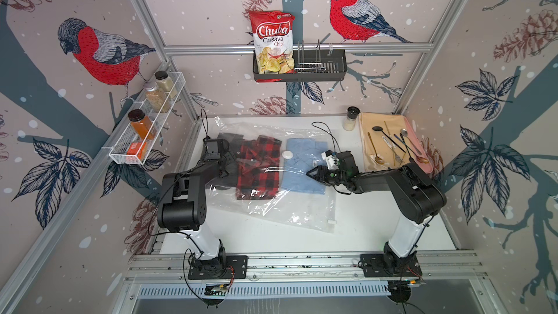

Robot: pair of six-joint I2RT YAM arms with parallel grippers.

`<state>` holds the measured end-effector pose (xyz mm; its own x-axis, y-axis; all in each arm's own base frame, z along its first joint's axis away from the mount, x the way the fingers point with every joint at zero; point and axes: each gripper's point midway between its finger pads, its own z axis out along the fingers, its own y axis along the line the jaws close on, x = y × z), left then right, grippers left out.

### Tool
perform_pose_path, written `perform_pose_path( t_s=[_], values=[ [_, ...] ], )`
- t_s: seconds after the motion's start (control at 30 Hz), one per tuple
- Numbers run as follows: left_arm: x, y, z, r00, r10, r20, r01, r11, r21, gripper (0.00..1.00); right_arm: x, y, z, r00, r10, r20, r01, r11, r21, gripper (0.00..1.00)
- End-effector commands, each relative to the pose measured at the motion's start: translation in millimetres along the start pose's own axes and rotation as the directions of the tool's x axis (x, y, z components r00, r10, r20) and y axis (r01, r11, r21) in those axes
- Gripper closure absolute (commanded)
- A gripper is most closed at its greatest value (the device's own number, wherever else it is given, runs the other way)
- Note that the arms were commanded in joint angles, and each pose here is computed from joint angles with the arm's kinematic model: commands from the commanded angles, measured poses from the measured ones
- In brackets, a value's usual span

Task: Place the folded shirt into the vacuum bag
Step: Adjust the vacuum bag at the center of the board.

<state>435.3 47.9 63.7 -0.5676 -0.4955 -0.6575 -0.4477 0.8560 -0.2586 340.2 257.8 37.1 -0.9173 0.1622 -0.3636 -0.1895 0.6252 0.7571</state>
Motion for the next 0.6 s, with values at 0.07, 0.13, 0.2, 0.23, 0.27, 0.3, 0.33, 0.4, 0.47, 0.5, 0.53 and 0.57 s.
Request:
perform_pose_path(
  t_s=[0.07, 0.13, 0.2, 0.23, 0.27, 0.3, 0.33, 0.4, 0.47, 0.5, 0.53, 0.57],
  values=[
    [5.1, -11.7, -16.8, 0.999, -0.015, -0.029, 0.017, 0.997, 0.074, 0.20, -15.1, -35.0, -24.7, 0.999, 0.029, 0.034, -0.034, 0.987, 0.155, 0.41],
    [0.0, -22.7, -32.9, 1.000, 0.002, -0.005, -0.002, 0.995, 0.101, 0.20, -29.5, -11.4, -37.8, 0.998, -0.027, 0.060, 0.020, 0.994, 0.107, 0.39],
    [-7.3, -38.8, -49.4, 0.999, 0.025, 0.024, -0.028, 0.991, 0.129, 0.20, -43.0, 6.0, -51.4, 0.994, -0.056, 0.094, 0.049, 0.996, 0.078, 0.38],
    [-10.4, -51.9, -57.3, 0.998, 0.043, 0.035, -0.048, 0.986, 0.160, 0.19, -51.4, 12.6, -58.9, 0.991, -0.063, 0.116, 0.056, 0.996, 0.066, 0.38],
    [-11.5, -65.3, -63.3, 0.997, 0.063, 0.040, -0.070, 0.978, 0.196, 0.19, -57.0, 16.4, -65.0, 0.989, -0.064, 0.131, 0.056, 0.997, 0.060, 0.38],
    [-11.3, -81.1, -68.8, 0.996, 0.084, 0.041, -0.091, 0.968, 0.234, 0.19, -62.6, 20.8, -70.0, 0.987, -0.068, 0.144, 0.062, 0.997, 0.051, 0.38],
    [-9.2, -96.6, -73.0, 0.994, 0.101, 0.035, -0.106, 0.957, 0.271, 0.19, -67.2, 24.5, -73.6, 0.985, -0.074, 0.155, 0.068, 0.997, 0.042, 0.37],
    [-4.4, -124.4, -78.0, 0.991, 0.132, 0.031, -0.135, 0.932, 0.337, 0.19, -72.3, 28.1, -74.1, 0.984, -0.080, 0.159, 0.077, 0.997, 0.027, 0.37],
    [4.8, -143.2, -71.4, 0.986, 0.165, 0.012, -0.157, 0.911, 0.381, 0.19, -74.0, 27.2, -68.4, 0.988, -0.071, 0.140, 0.071, 0.997, 0.005, 0.37],
    [2.7, -151.8, -66.0, 0.985, 0.173, 0.004, -0.160, 0.905, 0.395, 0.19, -76.8, 26.9, -64.3, 0.989, -0.070, 0.134, 0.072, 0.997, -0.011, 0.37],
    [4.0, -155.6, -57.0, 0.983, 0.183, -0.008, -0.165, 0.903, 0.396, 0.19, -79.1, 22.6, -59.6, 0.990, -0.066, 0.124, 0.068, 0.998, -0.011, 0.37],
    [4.5, -157.2, -47.3, 0.981, 0.193, -0.018, -0.171, 0.906, 0.387, 0.19, -80.5, 16.6, -55.3, 0.992, -0.062, 0.113, 0.062, 0.998, 0.000, 0.37]
  ],
)
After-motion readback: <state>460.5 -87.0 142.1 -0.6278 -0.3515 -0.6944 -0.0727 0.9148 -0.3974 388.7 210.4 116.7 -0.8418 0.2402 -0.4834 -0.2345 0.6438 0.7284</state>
